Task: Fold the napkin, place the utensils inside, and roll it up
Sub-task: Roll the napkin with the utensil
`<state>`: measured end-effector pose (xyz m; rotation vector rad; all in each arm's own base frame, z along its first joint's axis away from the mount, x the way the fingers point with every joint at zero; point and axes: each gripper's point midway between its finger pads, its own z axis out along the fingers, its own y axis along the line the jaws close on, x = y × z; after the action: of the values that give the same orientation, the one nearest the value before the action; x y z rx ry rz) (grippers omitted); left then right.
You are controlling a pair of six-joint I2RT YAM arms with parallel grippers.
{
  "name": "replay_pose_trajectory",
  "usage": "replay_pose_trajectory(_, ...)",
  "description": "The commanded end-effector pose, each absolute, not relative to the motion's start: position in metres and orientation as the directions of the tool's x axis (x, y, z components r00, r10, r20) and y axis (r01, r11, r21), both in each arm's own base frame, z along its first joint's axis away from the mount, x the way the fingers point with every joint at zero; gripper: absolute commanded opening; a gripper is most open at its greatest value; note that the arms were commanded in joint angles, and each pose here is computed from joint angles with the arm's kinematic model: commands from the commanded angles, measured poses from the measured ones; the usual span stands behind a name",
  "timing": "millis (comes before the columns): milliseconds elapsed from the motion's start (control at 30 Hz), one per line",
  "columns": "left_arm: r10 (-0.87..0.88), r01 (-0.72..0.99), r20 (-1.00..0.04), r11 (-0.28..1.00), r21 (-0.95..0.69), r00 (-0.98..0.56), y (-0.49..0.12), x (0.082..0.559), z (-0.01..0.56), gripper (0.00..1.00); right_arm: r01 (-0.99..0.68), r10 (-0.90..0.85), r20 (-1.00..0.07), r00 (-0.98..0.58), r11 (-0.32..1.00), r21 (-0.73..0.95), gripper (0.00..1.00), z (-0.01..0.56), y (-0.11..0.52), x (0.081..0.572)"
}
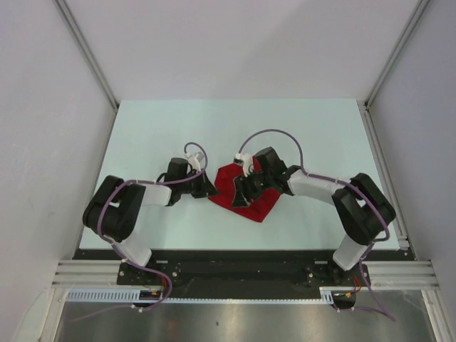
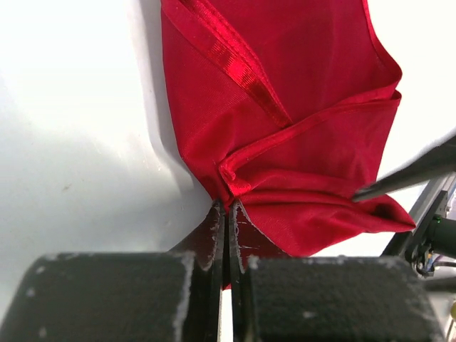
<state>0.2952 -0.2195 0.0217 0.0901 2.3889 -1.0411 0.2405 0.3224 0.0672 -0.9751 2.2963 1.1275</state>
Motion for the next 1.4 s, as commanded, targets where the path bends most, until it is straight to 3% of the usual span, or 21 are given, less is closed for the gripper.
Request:
replay_pose_trajectory(0, -0.145, 0.237, -0.465, 0.707, -0.667, -0.873, -0.222, 0.298, 0.028, 0.00, -0.806, -0.453, -0.738, -0.501, 0.555, 0.206, 0.71, 0.088, 0.336, 0.258)
replay_pose_trajectory(67, -0.144, 0.227, -0.454, 0.712, -0.665, -0.879, -0.222, 0.297, 0.027, 0.00, -0.799, -0.503, -0.756, -0.418, 0.600, 0.043, 0.72, 0.081, 0.332, 0.272)
replay_pose_trajectory(100, -0.146, 0.222, -0.451, 0.713, -0.665, -0.880, -0.222, 0.298, 0.028, 0.00, -0.807, -0.529, -0.754, -0.390, 0.591, 0.003, 0.79, 0.075, 0.336, 0.266)
replay_pose_trajectory(167, -0.150, 0.216, -0.444, 0.712, -0.669, -0.883, -0.222, 0.299, 0.028, 0.00, -0.793, -0.550, -0.758, -0.350, 0.605, -0.072, 0.80, 0.071, 0.335, 0.274)
replay_pose_trajectory(600, -0.145, 0.201, -0.420, 0.710, -0.674, -0.896, -0.224, 0.299, 0.025, 0.00, -0.823, -0.603, -0.723, -0.337, 0.562, -0.085, 0.79, 0.030, 0.343, 0.274)
replay_pose_trajectory(733, -0.145, 0.201, -0.418, 0.708, -0.677, -0.897, -0.225, 0.299, 0.026, 0.00, -0.824, -0.585, -0.711, -0.390, 0.566, -0.013, 0.65, 0.023, 0.336, 0.271)
replay_pose_trajectory(867, -0.148, 0.206, -0.418, 0.696, -0.688, -0.896, -0.227, 0.299, 0.030, 0.00, -0.823, -0.585, -0.687, -0.430, 0.568, 0.032, 0.41, 0.013, 0.329, 0.267)
replay_pose_trajectory(933, -0.150, 0.211, -0.417, 0.684, -0.699, -0.897, -0.230, 0.299, 0.034, 0.00, -0.832, -0.588, -0.672, -0.449, 0.550, 0.075, 0.36, 0.009, 0.329, 0.260)
replay_pose_trajectory(967, -0.153, 0.213, -0.418, 0.678, -0.704, -0.895, -0.231, 0.300, 0.037, 0.03, -0.831, -0.587, -0.665, -0.461, 0.548, 0.094, 0.32, 0.006, 0.329, 0.257)
replay_pose_trajectory(1100, -0.193, 0.220, -0.449, 0.666, -0.713, -0.873, -0.229, 0.307, 0.053, 0.47, -0.821, -0.572, -0.633, -0.522, 0.540, 0.188, 0.26, -0.001, 0.324, 0.250)
replay_pose_trajectory(1200, -0.236, 0.223, -0.498, 0.682, -0.697, -0.834, -0.221, 0.316, 0.070, 0.63, -0.808, -0.555, -0.612, -0.563, 0.527, 0.265, 0.22, -0.004, 0.324, 0.244)
replay_pose_trajectory(1367, -0.263, 0.220, -0.565, 0.732, -0.645, -0.782, -0.204, 0.318, 0.077, 0.70, -0.752, -0.521, -0.545, -0.657, 0.499, 0.430, 0.19, -0.008, 0.317, 0.231)
